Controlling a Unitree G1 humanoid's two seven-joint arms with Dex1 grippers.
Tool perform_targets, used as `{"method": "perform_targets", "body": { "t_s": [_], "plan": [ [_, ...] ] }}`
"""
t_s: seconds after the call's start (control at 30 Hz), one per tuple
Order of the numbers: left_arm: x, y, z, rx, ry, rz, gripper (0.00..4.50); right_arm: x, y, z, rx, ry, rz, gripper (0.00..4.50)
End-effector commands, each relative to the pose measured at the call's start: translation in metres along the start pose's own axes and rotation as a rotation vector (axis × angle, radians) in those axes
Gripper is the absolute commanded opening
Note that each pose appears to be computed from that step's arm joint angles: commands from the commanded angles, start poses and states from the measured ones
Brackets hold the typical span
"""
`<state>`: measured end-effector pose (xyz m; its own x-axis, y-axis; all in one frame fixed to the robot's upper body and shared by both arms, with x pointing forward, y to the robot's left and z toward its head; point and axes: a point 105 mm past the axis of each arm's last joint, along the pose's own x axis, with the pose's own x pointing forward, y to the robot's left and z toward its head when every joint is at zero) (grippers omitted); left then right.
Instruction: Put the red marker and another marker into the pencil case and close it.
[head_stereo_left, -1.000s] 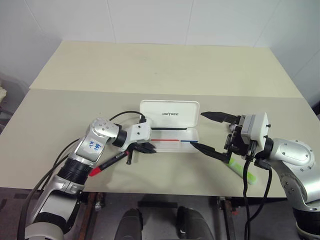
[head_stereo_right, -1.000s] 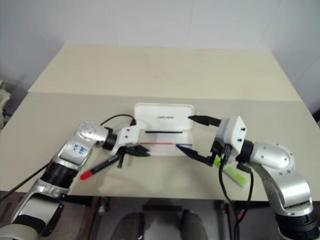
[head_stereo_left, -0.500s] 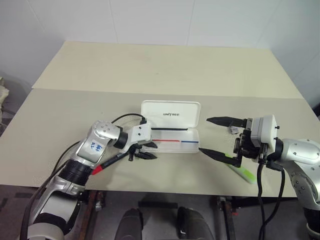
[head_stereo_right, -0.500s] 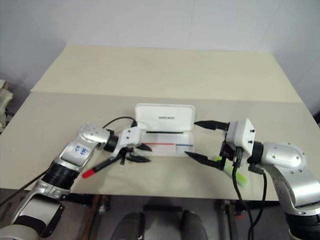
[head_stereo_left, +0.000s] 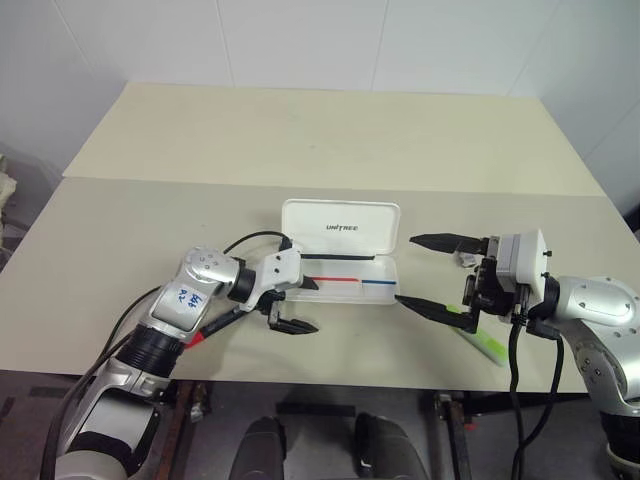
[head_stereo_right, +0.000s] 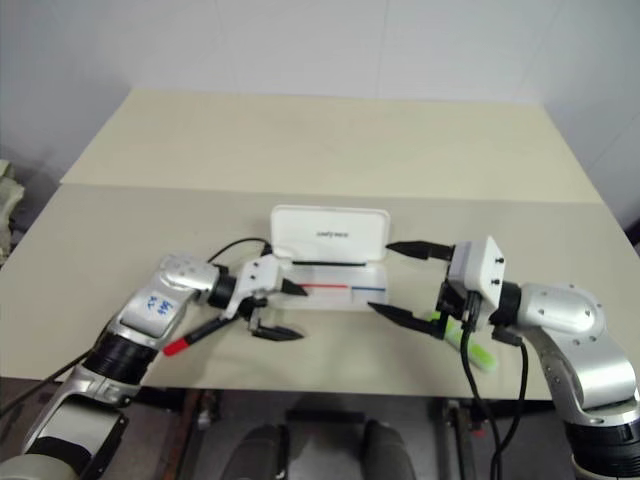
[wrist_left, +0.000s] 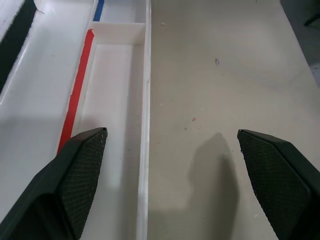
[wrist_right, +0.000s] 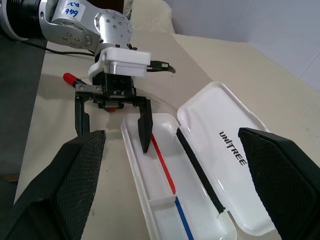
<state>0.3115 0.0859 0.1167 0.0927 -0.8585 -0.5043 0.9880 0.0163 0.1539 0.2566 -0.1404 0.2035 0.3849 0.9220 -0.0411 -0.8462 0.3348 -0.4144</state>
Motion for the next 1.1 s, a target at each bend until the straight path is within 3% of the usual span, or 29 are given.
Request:
{"method": "perform_targets", "body": {
  "t_s": [0.03,0.47,0.73,0.87,1.1],
  "plan": [
    [-0.014,0.006,0.017,0.013,-0.144,0.046,4.47,0.002,0.0,0.005,-0.026,-0.026,0.002,4.5],
    [-0.05,-0.009,0.025,0.03,-0.324,0.084,4.47,0.009,-0.002,0.0,-0.003,-0.044,0.036,4.5],
    [-0.091,-0.023,0.014,0.005,-0.293,0.217,4.47,0.012,-0.002,0.003,-0.011,-0.07,0.071,4.5],
    [-0.119,-0.045,-0.028,-0.134,-0.187,0.335,4.47,0.015,0.001,0.014,-0.112,-0.051,0.189,4.5],
    [-0.122,-0.056,-0.077,-0.234,-0.098,0.493,4.47,0.024,0.002,0.019,-0.131,-0.064,0.252,4.5]
  ]
}}
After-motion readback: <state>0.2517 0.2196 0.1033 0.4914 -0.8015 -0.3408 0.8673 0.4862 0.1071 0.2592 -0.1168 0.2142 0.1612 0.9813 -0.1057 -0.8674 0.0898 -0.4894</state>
